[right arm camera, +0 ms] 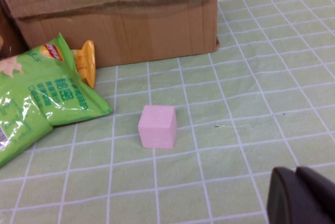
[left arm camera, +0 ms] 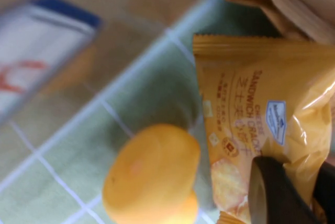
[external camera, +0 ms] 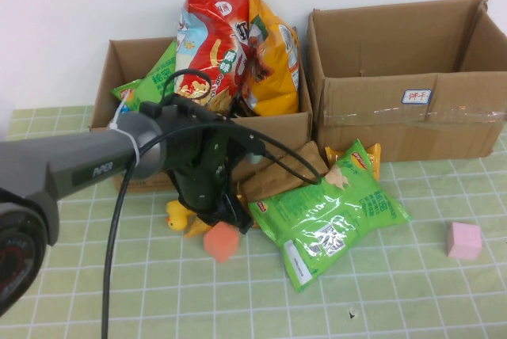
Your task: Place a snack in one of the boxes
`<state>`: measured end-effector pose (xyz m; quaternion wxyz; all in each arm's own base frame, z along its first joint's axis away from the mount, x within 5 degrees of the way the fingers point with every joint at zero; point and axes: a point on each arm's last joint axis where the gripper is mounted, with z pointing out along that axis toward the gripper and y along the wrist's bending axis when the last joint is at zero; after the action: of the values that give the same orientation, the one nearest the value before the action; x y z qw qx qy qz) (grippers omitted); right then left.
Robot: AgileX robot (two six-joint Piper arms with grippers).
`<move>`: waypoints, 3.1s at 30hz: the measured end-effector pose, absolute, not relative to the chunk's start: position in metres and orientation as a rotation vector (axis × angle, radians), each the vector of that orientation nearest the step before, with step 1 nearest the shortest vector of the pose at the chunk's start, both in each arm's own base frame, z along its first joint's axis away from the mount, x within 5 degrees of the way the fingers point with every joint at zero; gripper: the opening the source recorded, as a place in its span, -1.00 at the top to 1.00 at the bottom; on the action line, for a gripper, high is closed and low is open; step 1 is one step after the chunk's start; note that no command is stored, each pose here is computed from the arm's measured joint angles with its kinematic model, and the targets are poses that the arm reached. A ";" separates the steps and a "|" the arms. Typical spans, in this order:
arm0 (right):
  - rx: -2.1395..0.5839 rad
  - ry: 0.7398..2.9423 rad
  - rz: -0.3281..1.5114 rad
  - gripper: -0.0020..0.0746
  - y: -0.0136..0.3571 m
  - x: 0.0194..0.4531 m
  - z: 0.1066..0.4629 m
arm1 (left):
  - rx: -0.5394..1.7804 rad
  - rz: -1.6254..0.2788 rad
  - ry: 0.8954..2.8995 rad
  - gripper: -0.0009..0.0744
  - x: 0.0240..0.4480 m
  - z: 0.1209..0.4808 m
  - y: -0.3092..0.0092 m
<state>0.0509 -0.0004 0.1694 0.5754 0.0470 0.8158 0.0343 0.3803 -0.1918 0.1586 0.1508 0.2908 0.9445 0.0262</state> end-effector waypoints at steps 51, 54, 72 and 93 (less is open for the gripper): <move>0.110 1.911 0.080 0.95 0.000 0.051 0.169 | 0.814 -0.761 1.724 0.36 0.442 0.309 -0.283; 0.110 1.911 0.080 0.95 0.000 0.051 0.169 | 0.798 -0.747 1.720 -0.21 0.456 0.295 -0.290; 0.110 1.911 0.080 0.95 0.000 0.051 0.169 | 1.050 -0.600 1.806 0.96 0.422 0.400 -0.173; 0.110 1.911 0.080 0.95 0.000 0.051 0.169 | 0.869 -0.474 1.785 0.98 0.211 0.429 -0.104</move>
<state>0.0509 -0.0004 0.1694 0.5754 0.0470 0.8158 0.0343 0.2114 -0.1035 0.4294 0.5228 0.3627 0.7456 -0.1981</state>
